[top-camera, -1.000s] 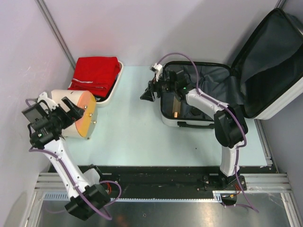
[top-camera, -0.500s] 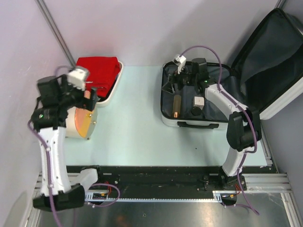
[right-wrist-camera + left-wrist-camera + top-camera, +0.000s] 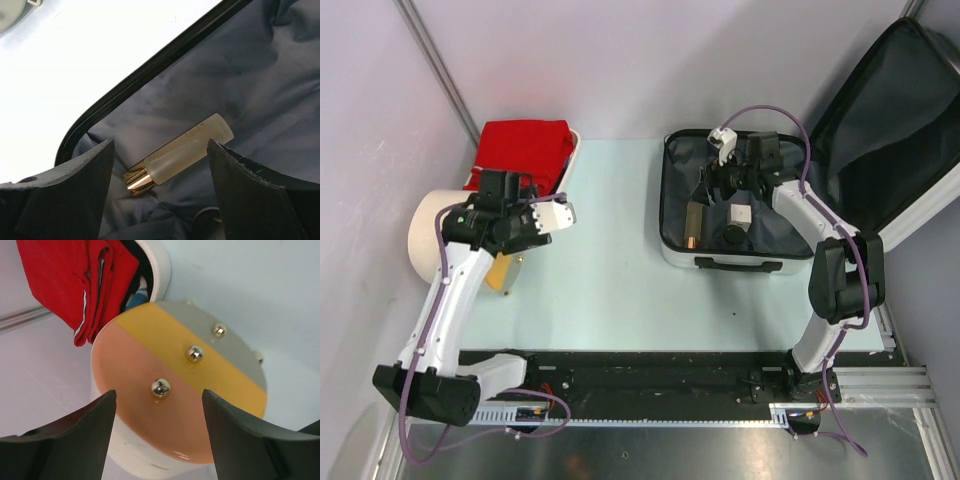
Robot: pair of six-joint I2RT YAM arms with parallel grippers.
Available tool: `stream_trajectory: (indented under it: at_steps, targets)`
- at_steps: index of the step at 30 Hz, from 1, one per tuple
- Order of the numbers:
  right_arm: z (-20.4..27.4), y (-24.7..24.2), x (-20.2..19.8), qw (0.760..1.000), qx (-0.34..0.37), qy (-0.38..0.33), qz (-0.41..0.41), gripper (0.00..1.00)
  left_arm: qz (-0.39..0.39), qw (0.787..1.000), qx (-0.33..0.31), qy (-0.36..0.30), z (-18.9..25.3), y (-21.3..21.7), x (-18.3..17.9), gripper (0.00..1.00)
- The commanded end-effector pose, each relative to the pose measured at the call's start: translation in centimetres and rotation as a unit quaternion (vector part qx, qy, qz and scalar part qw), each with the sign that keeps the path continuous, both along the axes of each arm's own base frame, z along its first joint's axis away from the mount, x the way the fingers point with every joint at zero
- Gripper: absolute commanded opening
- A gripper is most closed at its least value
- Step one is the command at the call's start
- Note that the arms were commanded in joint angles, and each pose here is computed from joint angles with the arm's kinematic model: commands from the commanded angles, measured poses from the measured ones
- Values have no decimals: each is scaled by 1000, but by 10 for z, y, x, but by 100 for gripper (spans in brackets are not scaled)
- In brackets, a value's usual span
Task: Open, take out, and arrange the luggage
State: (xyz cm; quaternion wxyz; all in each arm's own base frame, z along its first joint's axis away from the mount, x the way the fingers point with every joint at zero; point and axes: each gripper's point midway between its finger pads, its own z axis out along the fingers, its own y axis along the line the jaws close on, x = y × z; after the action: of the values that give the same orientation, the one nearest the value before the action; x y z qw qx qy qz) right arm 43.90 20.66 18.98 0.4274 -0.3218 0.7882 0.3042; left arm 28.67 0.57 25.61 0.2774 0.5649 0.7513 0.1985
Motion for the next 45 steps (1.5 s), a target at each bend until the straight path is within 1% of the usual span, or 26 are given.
stream_trajectory:
  at_steps: [1, 3, 5, 7, 11, 17, 18, 20, 21, 23, 24, 25, 26, 29, 31, 32, 40, 41, 42, 43, 44, 45]
  targets:
    - [28, 5, -6, 999, 13, -33, 13, 79, -48, 991, 123, 23, -2, 24, 15, 73]
    - [30, 6, -7, 999, 16, -33, 15, 79, -58, 988, 140, 30, -1, 26, 22, 73]
    - [31, 6, -7, 999, 18, -34, 15, 79, -67, 987, 143, 26, 4, 25, 26, 73]
    - [33, 7, -8, 999, 19, -35, 15, 79, -83, 984, 154, 39, -3, 27, 27, 73]
    - [38, 6, -9, 999, 20, -42, 15, 79, -82, 983, 154, 57, -12, 38, 30, 72]
    - [40, 5, -11, 999, 19, -41, 15, 79, -88, 983, 148, 67, -17, 46, 26, 61]
    - [40, 6, -11, 999, 19, -42, 15, 79, -92, 982, 149, 70, -18, 46, 24, 57]
    - [40, 5, -10, 999, 20, -43, 14, 79, -99, 981, 148, 73, -21, 45, 23, 53]
    - [41, 6, -9, 999, 21, -45, 15, 79, -100, 982, 145, 75, -22, 45, 22, 48]
    - [41, 6, -8, 999, 23, -43, 13, 79, -106, 982, 134, 78, -24, 41, 21, 42]
    - [41, 7, -8, 999, 24, -43, 15, 79, -108, 983, 130, 78, -24, 39, 20, 36]
    - [40, 7, -9, 999, 23, -42, 15, 79, -110, 983, 127, 79, -25, 38, 20, 33]
    - [40, 6, -8, 999, 23, -43, 13, 79, -116, 982, 126, 82, -27, 34, 19, 25]
    - [39, 6, -9, 999, 20, -42, 13, 79, -129, 981, 118, 82, -30, 23, 17, 12]
    - [39, 6, -9, 999, 19, -41, 13, 79, -140, 981, 109, 80, -30, 13, 15, 11]
    - [39, 5, -9, 999, 19, -41, 13, 79, -149, 981, 101, 78, -30, 4, 15, 9]
    - [38, 6, -7, 999, 21, -42, 13, 80, -175, 977, 81, 86, -38, -27, 14, 9]
    - [38, 6, -7, 999, 21, -43, 12, 80, -178, 977, 81, 87, -39, -30, 13, 10]
    - [38, 6, -7, 999, 22, -42, 12, 80, -178, 977, 82, 88, -39, -30, 13, 14]
    - [38, 7, -7, 999, 21, -43, 13, 80, -174, 977, 86, 86, -37, -29, 15, 20]
    - [38, 7, -8, 999, 21, -41, 14, 80, -170, 978, 88, 89, -37, -27, 14, 37]
    - [39, 8, -8, 999, 21, -43, 15, 80, -168, 977, 90, 98, -38, -26, 13, 46]
